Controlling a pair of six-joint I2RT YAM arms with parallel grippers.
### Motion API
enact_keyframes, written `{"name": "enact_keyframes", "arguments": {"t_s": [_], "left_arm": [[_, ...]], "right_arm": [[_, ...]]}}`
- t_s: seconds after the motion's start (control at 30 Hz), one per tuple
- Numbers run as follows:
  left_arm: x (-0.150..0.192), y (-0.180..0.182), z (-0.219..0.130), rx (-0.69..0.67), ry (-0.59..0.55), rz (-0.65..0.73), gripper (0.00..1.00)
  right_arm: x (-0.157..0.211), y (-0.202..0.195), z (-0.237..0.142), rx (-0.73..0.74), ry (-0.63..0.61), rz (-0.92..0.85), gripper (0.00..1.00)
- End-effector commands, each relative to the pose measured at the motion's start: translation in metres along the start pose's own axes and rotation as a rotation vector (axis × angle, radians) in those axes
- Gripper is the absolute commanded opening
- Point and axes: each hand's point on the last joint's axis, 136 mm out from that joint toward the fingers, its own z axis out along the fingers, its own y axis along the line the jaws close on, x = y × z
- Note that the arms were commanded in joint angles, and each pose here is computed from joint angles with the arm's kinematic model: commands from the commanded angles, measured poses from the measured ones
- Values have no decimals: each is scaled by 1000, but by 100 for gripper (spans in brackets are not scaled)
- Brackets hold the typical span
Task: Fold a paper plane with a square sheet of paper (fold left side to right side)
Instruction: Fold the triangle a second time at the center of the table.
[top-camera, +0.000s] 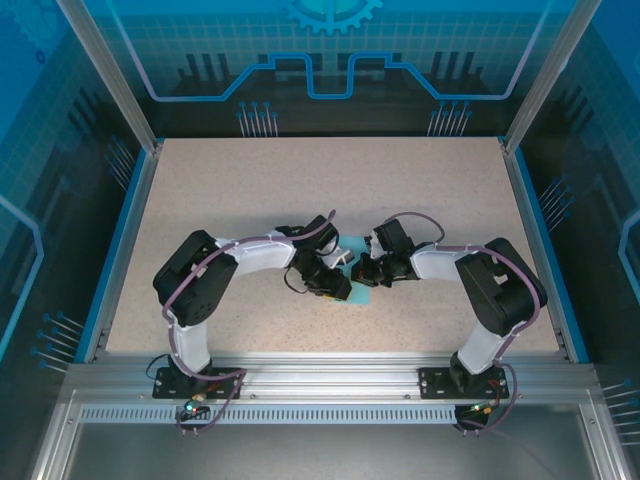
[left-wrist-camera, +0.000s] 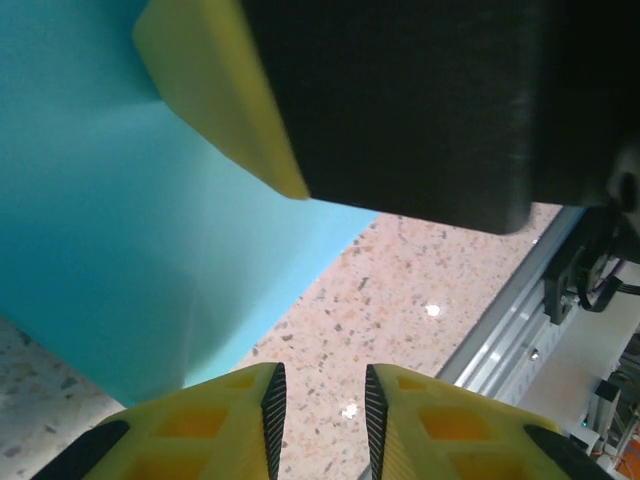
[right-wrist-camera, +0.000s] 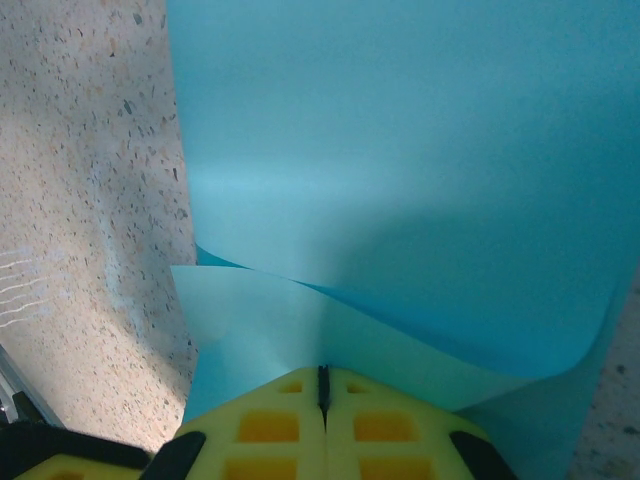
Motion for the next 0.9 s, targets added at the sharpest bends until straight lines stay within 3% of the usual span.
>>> {"name": "enact_keyframes", "arguments": {"t_s": [0.0,0.87], "left_arm": [[0,12,6,-33,11,-4,29],[7,30,14,-78,40,-29,27]], "right_arm": [[26,-31,8,116,88,43,0],[28,-35,6,136,90,44,0]]}}
